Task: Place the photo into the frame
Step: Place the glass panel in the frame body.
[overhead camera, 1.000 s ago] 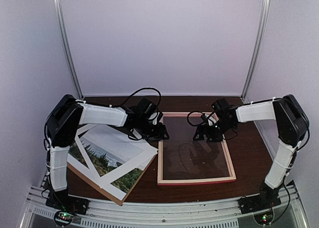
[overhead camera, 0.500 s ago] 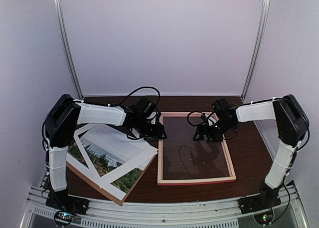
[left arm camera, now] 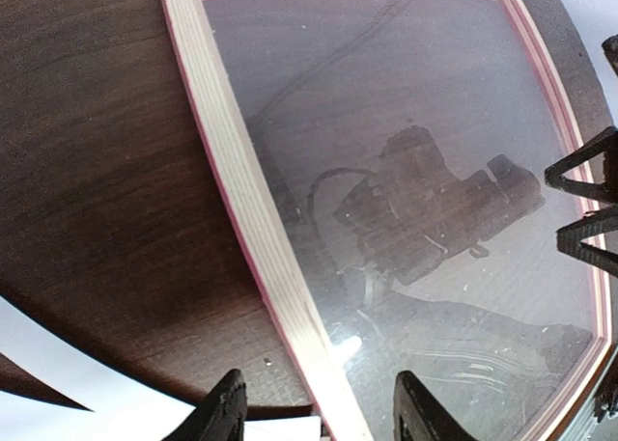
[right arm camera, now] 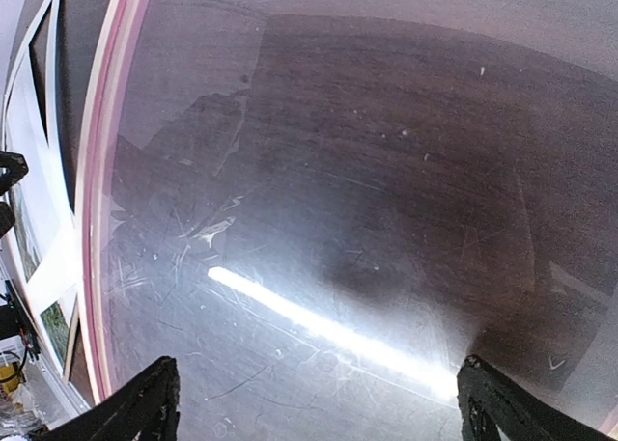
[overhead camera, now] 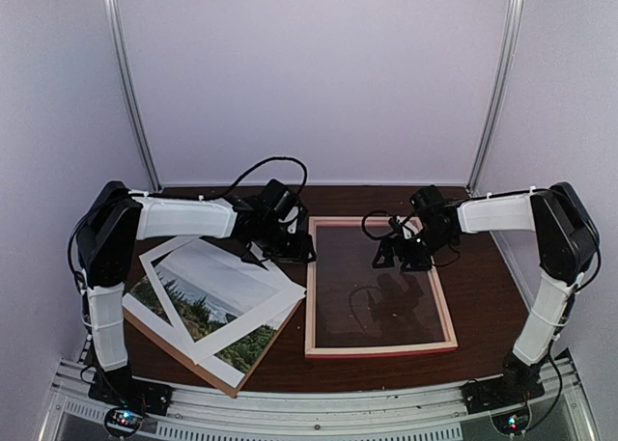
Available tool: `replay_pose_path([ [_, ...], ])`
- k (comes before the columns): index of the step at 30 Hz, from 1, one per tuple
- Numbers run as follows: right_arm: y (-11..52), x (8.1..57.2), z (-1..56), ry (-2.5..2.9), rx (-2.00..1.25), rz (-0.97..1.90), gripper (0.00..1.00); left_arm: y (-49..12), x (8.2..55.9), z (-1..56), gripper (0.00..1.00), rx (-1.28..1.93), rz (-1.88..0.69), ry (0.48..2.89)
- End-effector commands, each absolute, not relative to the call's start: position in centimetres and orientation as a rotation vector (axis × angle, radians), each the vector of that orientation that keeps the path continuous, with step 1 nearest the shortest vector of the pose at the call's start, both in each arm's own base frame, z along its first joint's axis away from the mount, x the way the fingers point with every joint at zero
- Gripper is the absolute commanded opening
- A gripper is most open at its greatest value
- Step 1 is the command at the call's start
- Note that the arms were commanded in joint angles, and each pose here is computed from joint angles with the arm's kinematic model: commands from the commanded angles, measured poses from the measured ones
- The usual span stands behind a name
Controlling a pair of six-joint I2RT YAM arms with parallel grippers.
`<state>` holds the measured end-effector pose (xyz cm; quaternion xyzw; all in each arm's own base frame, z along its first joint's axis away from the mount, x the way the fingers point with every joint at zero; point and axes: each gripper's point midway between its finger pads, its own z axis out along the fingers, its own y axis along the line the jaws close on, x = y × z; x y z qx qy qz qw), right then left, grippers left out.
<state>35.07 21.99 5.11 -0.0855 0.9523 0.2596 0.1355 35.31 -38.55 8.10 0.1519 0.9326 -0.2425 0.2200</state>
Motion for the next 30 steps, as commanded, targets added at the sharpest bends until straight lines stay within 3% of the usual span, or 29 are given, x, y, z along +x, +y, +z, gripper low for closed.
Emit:
replay_pose_path([
  [1,22.5,35.8,8.4,2.675,-0.279,0.783,1.00,-37.7,37.0,10.5,0.52,0.441,-0.598,2.503],
  [6,20.9,36.5,9.9,2.637,-0.237,0.683,1.00,-37.1,38.2,11.1,0.52,0.472,-0.520,2.470],
  [13,14.5,37.8,10.4,2.612,-0.097,0.220,1.00,-35.7,40.3,11.2,0.52,0.502,-0.318,2.434],
  [20,11.2,38.2,9.7,2.628,-0.059,0.035,0.96,-35.9,41.1,11.5,0.52,0.525,-0.284,2.414],
  [25,10.3,38.3,9.0,2.654,-0.047,0.029,0.90,-36.4,41.3,11.8,0.52,0.554,-0.298,2.400],
  [30,10.7,38.6,7.8,2.701,-0.068,0.122,0.76,-36.5,41.5,11.7,0.53,0.579,-0.284,2.389],
])
